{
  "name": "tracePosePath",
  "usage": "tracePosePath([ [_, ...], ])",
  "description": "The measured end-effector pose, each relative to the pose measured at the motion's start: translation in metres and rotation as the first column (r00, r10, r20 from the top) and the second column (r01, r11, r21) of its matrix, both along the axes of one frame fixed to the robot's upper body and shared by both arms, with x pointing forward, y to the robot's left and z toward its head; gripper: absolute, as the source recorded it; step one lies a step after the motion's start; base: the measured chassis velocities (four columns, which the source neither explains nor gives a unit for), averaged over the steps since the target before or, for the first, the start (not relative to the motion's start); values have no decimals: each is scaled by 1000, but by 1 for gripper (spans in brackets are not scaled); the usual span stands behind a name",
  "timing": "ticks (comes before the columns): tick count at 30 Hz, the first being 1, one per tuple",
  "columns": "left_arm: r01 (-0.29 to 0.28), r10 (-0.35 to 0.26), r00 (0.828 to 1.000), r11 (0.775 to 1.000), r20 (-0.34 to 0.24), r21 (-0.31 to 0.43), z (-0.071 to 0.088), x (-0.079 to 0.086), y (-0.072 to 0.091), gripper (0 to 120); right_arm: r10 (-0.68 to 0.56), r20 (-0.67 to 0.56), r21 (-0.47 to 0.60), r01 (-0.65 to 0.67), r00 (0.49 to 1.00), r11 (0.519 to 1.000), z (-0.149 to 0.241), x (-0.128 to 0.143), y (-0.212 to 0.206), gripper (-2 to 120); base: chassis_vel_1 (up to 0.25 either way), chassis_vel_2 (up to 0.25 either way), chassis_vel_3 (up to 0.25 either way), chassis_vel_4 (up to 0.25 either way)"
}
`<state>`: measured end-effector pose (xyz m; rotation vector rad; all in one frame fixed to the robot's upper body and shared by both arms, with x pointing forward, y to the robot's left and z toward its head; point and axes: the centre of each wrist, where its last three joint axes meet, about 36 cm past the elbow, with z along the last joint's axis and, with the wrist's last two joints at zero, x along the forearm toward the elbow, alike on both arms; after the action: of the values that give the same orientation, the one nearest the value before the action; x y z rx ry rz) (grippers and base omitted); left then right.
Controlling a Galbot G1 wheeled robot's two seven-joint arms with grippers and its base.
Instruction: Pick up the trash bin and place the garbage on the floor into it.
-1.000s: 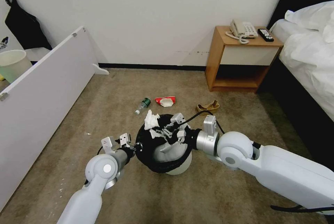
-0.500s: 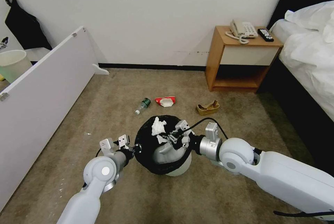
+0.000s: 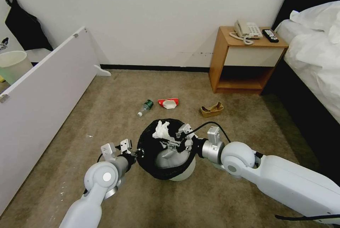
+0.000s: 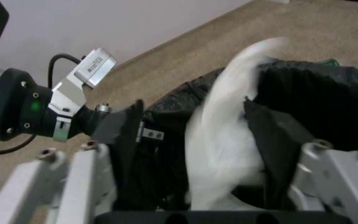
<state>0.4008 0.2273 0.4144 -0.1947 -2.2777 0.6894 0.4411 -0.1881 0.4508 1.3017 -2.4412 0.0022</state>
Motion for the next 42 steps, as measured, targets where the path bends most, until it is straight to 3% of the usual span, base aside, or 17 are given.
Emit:
tracePosePath([
  [4, -1, 1, 1000, 1000, 2, -2, 0, -1, 0, 1, -1, -4, -6, 1, 1000, 1000, -2, 0, 0, 86, 0, 0, 0, 0],
  [9, -1, 1, 1000, 1000, 4, -5, 1, -2, -1, 1, -6, -5, -10, 6, 1000, 1000, -3, -1, -1, 99, 0, 0, 0, 0],
  [24, -7, 7, 1000, 1000, 6, 1, 3, -6, 4, 1, -26, -3, -25, 26, 1000, 999, -4, -3, -4, 100, 0, 0, 0, 0],
  [33, -17, 17, 1000, 1000, -1, 13, 1, -9, 9, 1, -50, 51, -26, 52, 997, 998, 18, -1, -13, 100, 0, 0, 0, 0],
  [40, -54, 52, 998, 995, 22, 88, -4, -8, 31, 1, -139, 95, -36, 143, 986, 989, 33, -1, -37, 100, 0, 0, 0, 0],
  [42, -80, 75, 996, 989, 40, 121, -2, -8, 47, 1, -200, 103, -36, 205, 974, 978, 38, -5, -51, 100, 0, 0, 0, 0],
])
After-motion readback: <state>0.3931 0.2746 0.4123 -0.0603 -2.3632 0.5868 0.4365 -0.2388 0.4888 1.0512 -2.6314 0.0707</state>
